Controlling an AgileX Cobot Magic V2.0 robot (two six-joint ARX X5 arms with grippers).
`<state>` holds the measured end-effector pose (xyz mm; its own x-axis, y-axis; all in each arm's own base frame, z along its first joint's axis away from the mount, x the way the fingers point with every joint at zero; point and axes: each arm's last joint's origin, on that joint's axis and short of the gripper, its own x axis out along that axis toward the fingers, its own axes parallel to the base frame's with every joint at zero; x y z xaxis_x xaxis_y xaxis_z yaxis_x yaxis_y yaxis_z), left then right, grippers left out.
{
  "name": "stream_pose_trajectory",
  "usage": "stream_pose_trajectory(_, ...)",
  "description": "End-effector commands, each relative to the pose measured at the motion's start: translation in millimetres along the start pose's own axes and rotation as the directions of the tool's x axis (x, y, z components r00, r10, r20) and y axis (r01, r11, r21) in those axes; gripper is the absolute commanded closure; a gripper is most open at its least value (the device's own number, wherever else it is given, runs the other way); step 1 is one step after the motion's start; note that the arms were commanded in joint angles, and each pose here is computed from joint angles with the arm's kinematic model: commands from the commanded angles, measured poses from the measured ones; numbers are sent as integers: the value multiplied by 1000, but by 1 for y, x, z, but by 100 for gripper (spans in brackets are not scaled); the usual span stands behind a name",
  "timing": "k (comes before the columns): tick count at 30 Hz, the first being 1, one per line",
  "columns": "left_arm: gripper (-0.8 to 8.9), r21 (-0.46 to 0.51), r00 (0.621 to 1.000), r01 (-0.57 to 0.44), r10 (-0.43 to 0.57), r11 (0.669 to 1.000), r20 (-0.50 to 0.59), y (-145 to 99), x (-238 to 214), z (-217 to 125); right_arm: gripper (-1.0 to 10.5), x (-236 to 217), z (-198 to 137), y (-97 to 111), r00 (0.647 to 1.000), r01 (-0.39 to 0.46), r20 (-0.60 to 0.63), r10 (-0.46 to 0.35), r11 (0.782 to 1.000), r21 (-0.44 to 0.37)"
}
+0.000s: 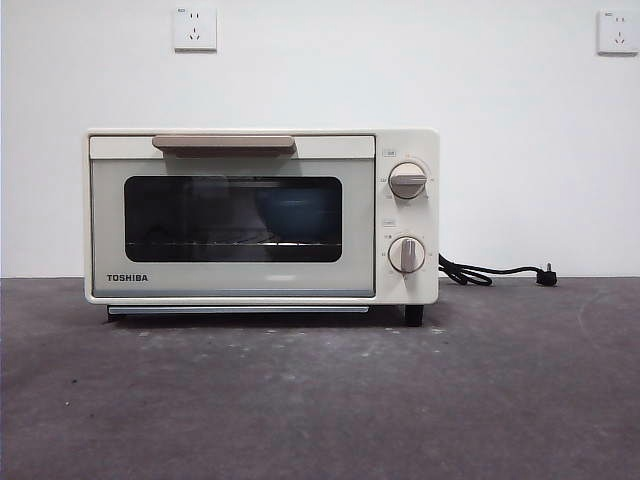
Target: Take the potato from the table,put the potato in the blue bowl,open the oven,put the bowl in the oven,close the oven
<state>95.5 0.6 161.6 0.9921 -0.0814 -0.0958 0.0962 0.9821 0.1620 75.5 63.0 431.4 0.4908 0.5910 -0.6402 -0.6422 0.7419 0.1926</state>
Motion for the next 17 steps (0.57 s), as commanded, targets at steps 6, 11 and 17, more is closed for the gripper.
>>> stream_pose_trajectory(6,818,-40,995,23,-27,999,-95,-2,0,-12,942,-5,-3,1,1000,0,17,-1,1000,7)
stream_pose_trajectory(11,818,-68,995,19,-25,997,-93,-2,0,-12,942,-7,-4,1,1000,0,23,0,1000,6)
stream_pose_trajectory(17,818,-68,995,16,-22,998,-93,-2,0,-12,942,-7,-4,1,1000,0,23,0,1000,6)
